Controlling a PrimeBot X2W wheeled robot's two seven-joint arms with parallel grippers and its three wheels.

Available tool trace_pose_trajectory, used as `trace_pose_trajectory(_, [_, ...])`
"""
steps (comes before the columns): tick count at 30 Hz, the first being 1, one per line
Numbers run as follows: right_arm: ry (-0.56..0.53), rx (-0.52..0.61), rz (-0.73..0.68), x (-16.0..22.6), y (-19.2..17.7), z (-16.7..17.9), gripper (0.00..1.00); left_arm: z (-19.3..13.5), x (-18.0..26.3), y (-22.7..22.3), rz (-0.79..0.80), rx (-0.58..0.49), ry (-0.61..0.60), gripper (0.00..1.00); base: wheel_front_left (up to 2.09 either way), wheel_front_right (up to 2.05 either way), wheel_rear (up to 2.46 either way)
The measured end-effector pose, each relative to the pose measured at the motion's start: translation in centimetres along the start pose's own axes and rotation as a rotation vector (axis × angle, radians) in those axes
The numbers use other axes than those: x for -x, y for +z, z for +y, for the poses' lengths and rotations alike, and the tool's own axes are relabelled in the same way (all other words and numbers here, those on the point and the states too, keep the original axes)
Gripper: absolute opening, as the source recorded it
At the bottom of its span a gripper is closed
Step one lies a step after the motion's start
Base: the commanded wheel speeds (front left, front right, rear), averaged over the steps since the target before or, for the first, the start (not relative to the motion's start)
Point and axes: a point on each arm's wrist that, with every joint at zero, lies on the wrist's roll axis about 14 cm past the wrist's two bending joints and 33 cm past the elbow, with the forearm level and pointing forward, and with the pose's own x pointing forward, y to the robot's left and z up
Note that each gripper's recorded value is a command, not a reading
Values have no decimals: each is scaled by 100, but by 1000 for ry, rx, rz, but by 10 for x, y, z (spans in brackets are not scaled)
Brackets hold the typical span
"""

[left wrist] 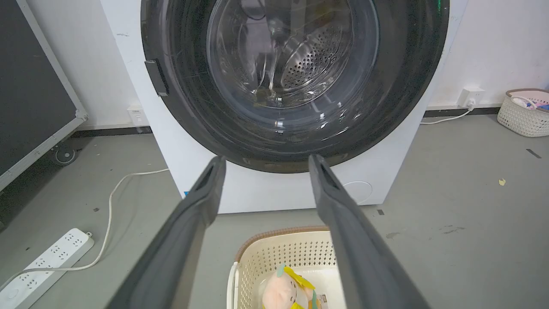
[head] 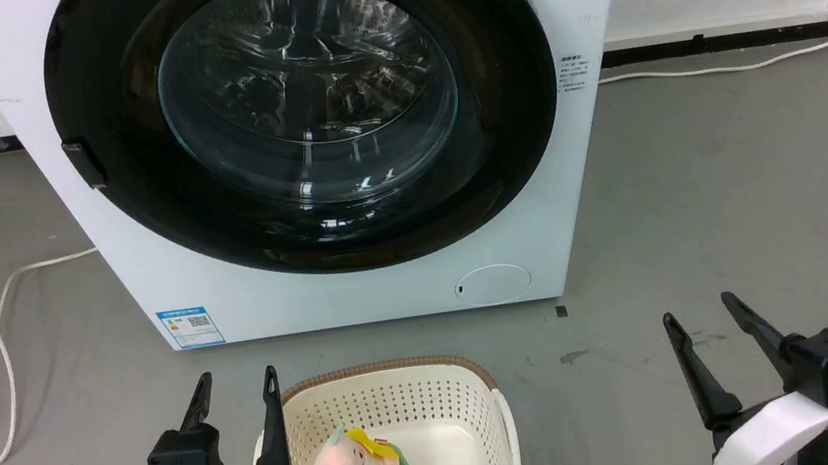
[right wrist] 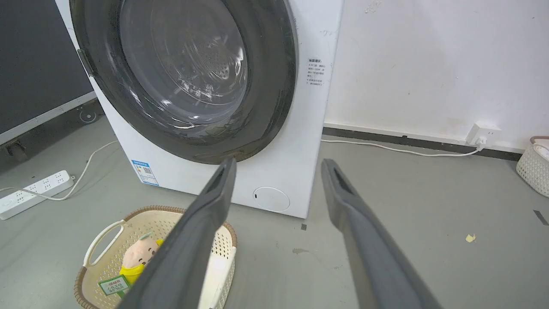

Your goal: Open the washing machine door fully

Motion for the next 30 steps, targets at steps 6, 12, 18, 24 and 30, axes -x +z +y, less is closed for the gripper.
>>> trace_pose_trajectory(6, [2, -25, -14, -7, 2, 0, 100, -1, -2, -4, 3, 2, -2, 100, 0, 0, 0])
trace_pose_trajectory(12, [11, -53, -31, -22, 5, 1, 100, -2, -9, -4, -4, 12, -6, 100, 0, 0, 0])
trace_pose_trajectory(18, [20, -102, -60, -44, 14, -1, 100, -1, -16, -8, 2, 17, -3, 100, 0, 0, 0])
trace_pose_trajectory(24, [19, -158, -81, -70, 24, -7, 100, 1, -22, -12, 2, 25, 8, 100, 0, 0, 0])
trace_pose_trajectory(30, [12, -234, -84, -98, 29, -13, 100, 1, -27, -16, 7, 33, 9, 100, 0, 0, 0])
